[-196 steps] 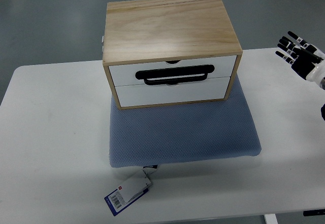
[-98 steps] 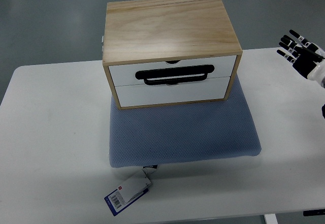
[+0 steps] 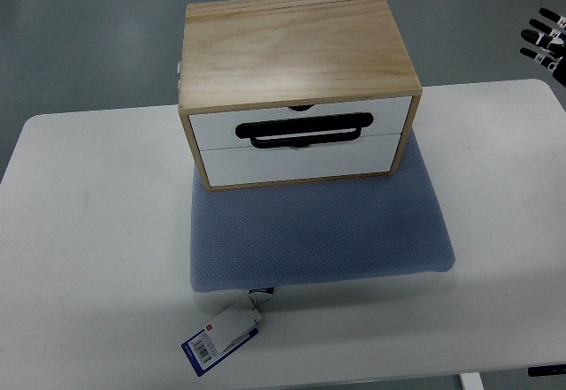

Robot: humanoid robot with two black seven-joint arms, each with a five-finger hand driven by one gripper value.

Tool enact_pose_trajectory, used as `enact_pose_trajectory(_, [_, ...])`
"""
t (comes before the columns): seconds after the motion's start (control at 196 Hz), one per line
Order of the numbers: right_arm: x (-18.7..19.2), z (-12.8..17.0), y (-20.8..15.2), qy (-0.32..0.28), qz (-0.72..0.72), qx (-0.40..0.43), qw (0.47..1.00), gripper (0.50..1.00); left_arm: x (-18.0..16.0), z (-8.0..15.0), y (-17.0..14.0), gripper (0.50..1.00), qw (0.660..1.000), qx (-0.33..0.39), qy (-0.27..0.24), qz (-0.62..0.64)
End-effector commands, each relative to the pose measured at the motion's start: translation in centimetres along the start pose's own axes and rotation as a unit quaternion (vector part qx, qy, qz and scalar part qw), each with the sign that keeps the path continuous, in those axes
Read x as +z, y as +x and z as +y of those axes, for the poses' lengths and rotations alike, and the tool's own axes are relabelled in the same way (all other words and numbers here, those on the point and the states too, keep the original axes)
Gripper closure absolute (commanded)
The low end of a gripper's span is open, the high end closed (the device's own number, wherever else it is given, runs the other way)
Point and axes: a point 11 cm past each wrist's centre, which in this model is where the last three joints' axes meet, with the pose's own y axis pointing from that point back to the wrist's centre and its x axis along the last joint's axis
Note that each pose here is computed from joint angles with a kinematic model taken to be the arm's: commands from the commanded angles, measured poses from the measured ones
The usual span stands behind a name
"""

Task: Open wood drawer with right hand
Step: 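Swing the right hand over the cabinet toward the upper drawer handle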

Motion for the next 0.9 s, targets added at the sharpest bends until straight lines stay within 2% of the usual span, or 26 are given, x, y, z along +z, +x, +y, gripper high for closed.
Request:
enact_pose_trajectory(0.0, [-2.6,-0.4,-1.3,-0.008,0.056,-0.036,0.998,0.568,0.0,0.0,0.0,0.500,1.000,0.000,0.000,0.000])
enact_pose_trajectory(0.148, [-6.2,-0.6,-4.3,-0.013,0.124,-0.088,0.988,0.568,0.0,0.0,0.0,0.500,1.000,0.000,0.000,0.000])
enact_pose_trajectory(0.285, [-8.9,-0.5,-8.7,-0.026,0.196,-0.152,0.968,0.568,0.0,0.0,0.0,0.500,1.000,0.000,0.000,0.000])
enact_pose_trajectory(0.331, [-8.9,-0.5,-8.7,-0.026,0.196,-0.152,0.968,0.568,0.0,0.0,0.0,0.500,1.000,0.000,0.000,0.000])
enact_pose_trajectory(0.336, [-9.8,-0.3,-10.4,-0.033,0.222,-0.177,0.958,0.568,0.0,0.0,0.0,0.500,1.000,0.000,0.000,0.000])
enact_pose_trajectory(0.357, [-10.0,-0.3,-11.2,-0.036,0.234,-0.188,0.953,0.568,0.0,0.0,0.0,0.500,1.000,0.000,0.000,0.000])
enact_pose_trajectory(0.55, [-13.0,0.0,-16.8,-0.043,0.333,-0.242,0.910,0.568,0.0,0.0,0.0,0.500,1.000,0.000,0.000,0.000])
enact_pose_trajectory(0.632, [-13.4,0.5,-19.0,-0.056,0.365,-0.267,0.890,0.568,0.0,0.0,0.0,0.500,1.000,0.000,0.000,0.000])
enact_pose_trajectory(0.683, [-13.4,0.5,-19.0,-0.056,0.365,-0.267,0.890,0.568,0.0,0.0,0.0,0.500,1.000,0.000,0.000,0.000])
enact_pose_trajectory(0.688, [-13.3,0.9,-20.1,-0.070,0.382,-0.282,0.878,0.568,0.0,0.0,0.0,0.500,1.000,0.000,0.000,0.000])
enact_pose_trajectory(0.713, [-13.2,1.0,-20.7,-0.074,0.391,-0.289,0.871,0.568,0.0,0.0,0.0,0.500,1.000,0.000,0.000,0.000])
enact_pose_trajectory(0.897, [-11.0,1.9,-24.6,-0.110,0.453,-0.335,0.819,0.568,0.0,0.0,0.0,0.500,1.000,0.000,0.000,0.000])
